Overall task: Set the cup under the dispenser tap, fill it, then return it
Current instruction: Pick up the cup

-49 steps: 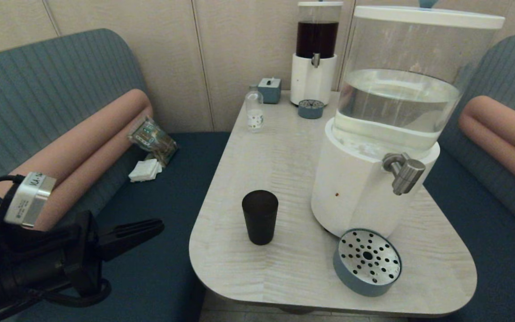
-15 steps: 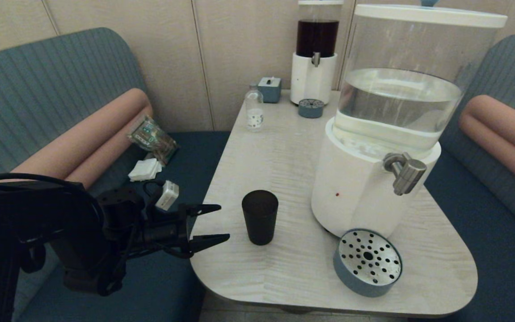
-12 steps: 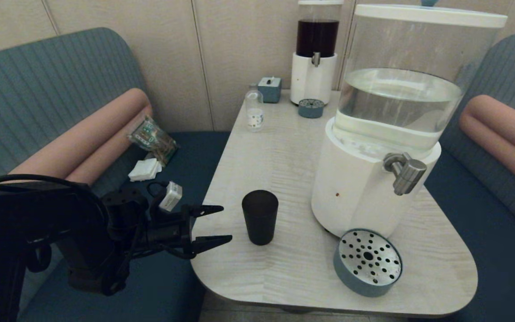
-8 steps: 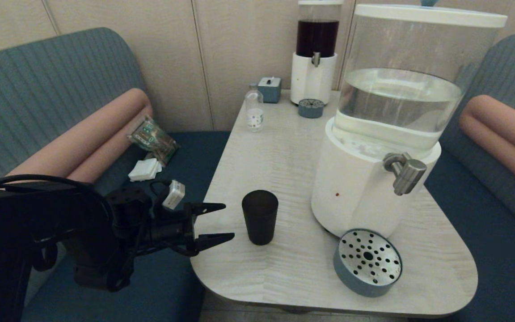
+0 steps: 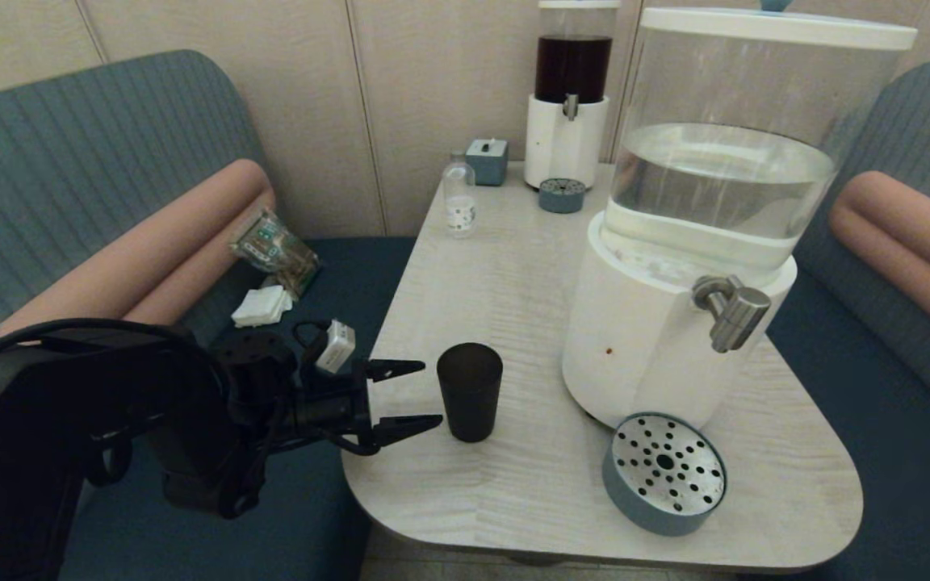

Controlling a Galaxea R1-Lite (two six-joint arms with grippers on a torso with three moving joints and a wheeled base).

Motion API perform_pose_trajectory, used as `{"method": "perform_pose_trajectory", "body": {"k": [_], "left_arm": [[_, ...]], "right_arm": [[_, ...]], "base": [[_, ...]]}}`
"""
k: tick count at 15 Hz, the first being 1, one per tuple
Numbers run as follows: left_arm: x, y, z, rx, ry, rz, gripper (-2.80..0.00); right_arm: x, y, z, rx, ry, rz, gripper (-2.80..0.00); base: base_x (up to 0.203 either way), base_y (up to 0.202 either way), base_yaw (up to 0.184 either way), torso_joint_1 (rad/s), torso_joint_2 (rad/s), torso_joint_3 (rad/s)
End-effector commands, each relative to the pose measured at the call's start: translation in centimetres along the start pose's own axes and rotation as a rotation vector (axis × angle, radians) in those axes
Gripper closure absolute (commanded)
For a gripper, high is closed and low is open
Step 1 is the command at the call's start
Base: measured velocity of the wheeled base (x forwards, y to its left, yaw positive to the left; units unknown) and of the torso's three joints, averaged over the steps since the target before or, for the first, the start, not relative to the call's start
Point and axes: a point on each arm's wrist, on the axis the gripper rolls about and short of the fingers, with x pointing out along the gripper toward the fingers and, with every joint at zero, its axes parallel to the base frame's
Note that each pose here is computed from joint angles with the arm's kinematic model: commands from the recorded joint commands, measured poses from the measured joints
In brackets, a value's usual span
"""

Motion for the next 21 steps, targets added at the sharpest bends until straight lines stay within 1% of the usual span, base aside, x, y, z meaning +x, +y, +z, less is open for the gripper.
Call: {"method": "perform_pose_trajectory", "body": {"k": [1,3,6,10,14,17,18,21], "left_arm": [[0.5,0.2,-0.3,0.012,-0.006,-0.013,-2.8],[0.7,0.5,-0.4,0.016,-0.009,-0.013,-2.8],[1.2,0.4,-0.5,0.01,-0.009,-0.026,-2.8],[2.2,1.0,-0.3,0.03,-0.027,-0.041,-2.8],[4.2,0.9,-0.6,0.033,-0.039,-0.049,-2.8],[4.8,0.7,-1.0,0.027,-0.036,-0.051,-2.8],[4.8,0.7,-1.0,0.027,-0.036,-0.047,-2.8],[5.3,1.0,-1.4,0.035,-0.04,0.053,-2.8]], "right_arm": [[0.0,0.0,0.0,0.0,-0.001,0.0,0.0],[0.0,0.0,0.0,0.0,-0.001,-0.001,0.0],[0.0,0.0,0.0,0.0,-0.001,-0.001,0.0],[0.0,0.0,0.0,0.0,-0.001,0.0,0.0],[0.0,0.0,0.0,0.0,-0.001,-0.001,0.0],[0.0,0.0,0.0,0.0,-0.001,0.0,0.0],[0.0,0.0,0.0,0.0,-0.001,-0.001,0.0],[0.0,0.0,0.0,0.0,-0.001,-0.001,0.0]], "base": [[0.0,0.0,0.0,0.0,0.0,0.0],[0.0,0.0,0.0,0.0,0.0,0.0],[0.0,0.0,0.0,0.0,0.0,0.0],[0.0,0.0,0.0,0.0,0.0,0.0],[0.0,0.0,0.0,0.0,0.0,0.0],[0.0,0.0,0.0,0.0,0.0,0.0],[0.0,0.0,0.0,0.0,0.0,0.0],[0.0,0.0,0.0,0.0,0.0,0.0]]}}
